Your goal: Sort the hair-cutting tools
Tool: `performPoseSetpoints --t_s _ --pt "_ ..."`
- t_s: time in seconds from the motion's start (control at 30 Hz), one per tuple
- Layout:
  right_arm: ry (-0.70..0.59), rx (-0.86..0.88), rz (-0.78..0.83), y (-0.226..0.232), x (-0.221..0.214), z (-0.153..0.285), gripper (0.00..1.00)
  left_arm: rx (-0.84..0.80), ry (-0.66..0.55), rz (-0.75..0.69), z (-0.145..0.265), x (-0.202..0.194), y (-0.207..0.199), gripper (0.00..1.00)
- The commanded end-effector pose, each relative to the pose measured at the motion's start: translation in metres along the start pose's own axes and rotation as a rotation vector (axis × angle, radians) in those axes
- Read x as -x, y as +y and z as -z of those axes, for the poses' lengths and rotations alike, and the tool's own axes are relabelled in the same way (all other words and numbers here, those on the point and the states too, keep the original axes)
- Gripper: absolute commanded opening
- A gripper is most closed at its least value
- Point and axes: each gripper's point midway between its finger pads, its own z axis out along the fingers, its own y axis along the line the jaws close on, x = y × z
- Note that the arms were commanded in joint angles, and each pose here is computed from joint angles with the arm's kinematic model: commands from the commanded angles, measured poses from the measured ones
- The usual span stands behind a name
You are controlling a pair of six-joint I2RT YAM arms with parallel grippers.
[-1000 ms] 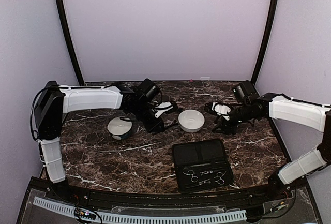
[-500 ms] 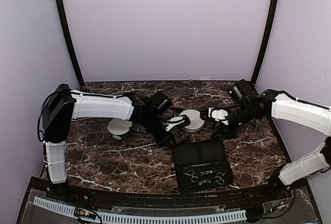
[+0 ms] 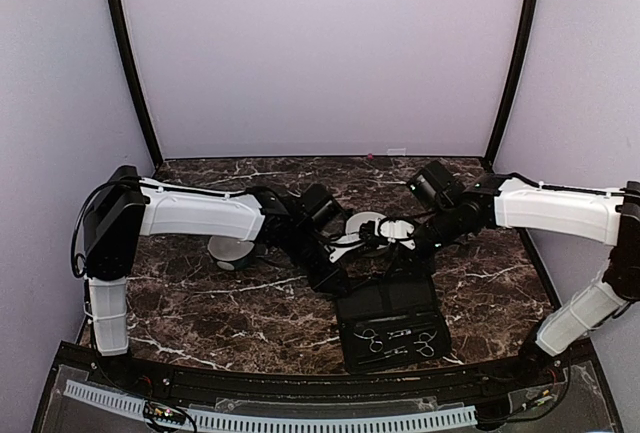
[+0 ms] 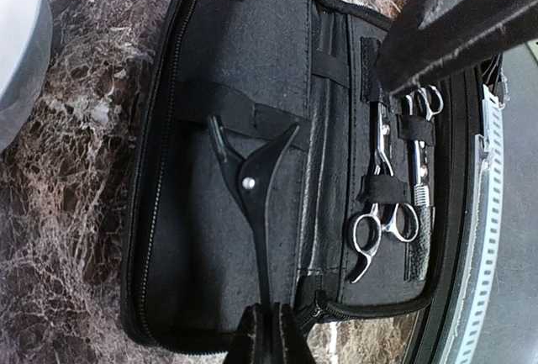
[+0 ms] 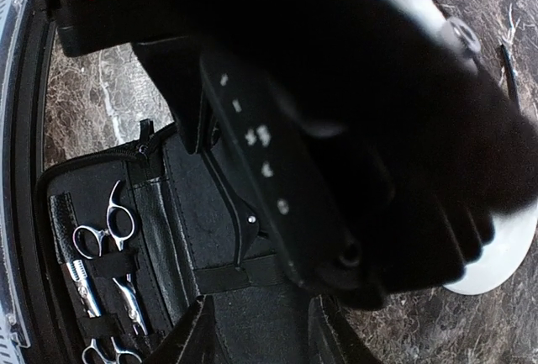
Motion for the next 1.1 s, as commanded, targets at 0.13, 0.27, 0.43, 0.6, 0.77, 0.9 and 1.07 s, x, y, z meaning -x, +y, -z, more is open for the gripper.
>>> performPoseSetpoints --t_s 0.13,0.27,0.43,0.6,0.77,0.9,1.07 --pt "-0.09 -0.034 0.023 0.01 0.011 0.029 0.39 -0.023 -0.059 -0.014 0.011 0.01 -0.012 0.0" --pt "-0.13 -0.143 -0.014 -0.006 -0.007 0.055 0.41 -0.03 -0.089 -0.062 0.01 0.018 -0.022 0.0" --pt "-0.245 -0.356 -0.195 -0.056 -0.038 0.093 0.43 -0.058 -0.168 -0.066 0.011 0.041 -0.032 0.0" --pt "-0.313 -0.472 -0.311 -0.084 -0.055 0.108 0.45 -0.039 -0.208 -0.066 0.011 0.062 -0.034 0.0" --pt "-0.264 -0.575 -0.345 -0.101 -0.073 0.114 0.45 -0.013 -0.285 -0.088 0.002 0.089 -0.035 0.0" --pt "-0.262 -0.639 -0.364 -0.108 -0.081 0.125 0.46 0.023 -0.336 -0.106 -0.015 0.116 -0.032 0.0" --pt "-0.272 -0.664 -0.359 -0.106 -0.084 0.129 0.46 0.038 -0.389 -0.116 -0.028 0.142 -0.023 0.0"
